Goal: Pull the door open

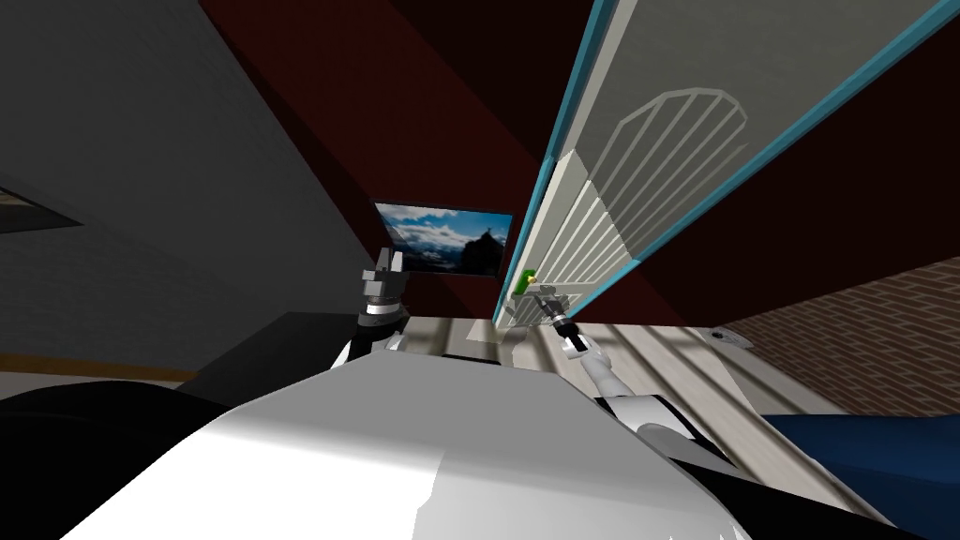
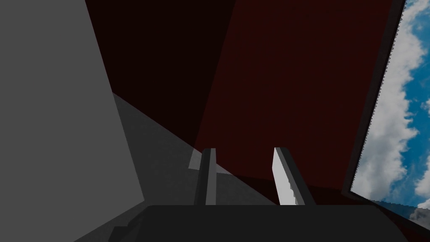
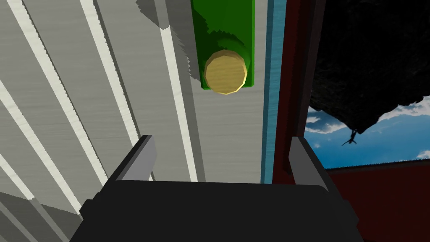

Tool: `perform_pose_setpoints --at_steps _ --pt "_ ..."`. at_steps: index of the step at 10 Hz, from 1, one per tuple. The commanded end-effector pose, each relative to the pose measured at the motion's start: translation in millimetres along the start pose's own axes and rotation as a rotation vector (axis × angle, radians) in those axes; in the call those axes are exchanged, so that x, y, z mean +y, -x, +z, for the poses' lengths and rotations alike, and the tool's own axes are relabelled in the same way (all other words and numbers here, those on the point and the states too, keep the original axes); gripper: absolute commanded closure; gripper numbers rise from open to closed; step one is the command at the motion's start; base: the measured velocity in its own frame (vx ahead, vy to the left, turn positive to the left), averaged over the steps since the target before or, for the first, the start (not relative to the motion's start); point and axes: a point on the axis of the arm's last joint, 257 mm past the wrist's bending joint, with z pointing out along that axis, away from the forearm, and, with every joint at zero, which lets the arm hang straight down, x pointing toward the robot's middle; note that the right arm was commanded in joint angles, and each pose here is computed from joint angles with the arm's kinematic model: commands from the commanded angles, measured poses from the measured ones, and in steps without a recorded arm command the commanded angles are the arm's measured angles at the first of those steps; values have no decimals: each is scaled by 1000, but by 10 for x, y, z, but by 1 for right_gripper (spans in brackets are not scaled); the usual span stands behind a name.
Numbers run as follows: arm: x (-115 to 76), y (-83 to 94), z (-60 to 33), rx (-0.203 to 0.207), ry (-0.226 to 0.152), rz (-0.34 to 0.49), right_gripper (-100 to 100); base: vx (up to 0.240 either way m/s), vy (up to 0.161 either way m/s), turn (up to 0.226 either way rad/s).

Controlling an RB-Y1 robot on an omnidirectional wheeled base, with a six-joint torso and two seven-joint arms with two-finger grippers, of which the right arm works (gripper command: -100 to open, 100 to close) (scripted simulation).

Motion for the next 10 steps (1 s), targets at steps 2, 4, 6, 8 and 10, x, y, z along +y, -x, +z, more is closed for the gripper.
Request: perform_pose_setpoints --at_steps 2,4,6,8,10 --pt "-23 -8 -30 5 -1 -24 -100 -22 26 -4" --pt "-34 -10 -16 5 -9 -30 -100 140 24 37" --pt "-45 -11 5 4 -18 -30 -100 213 11 47" --pt "-54 -13 25 3 -27 -31 -100 215 40 43" --pt "-54 -14 33 3 -29 -31 -100 131 3 27"
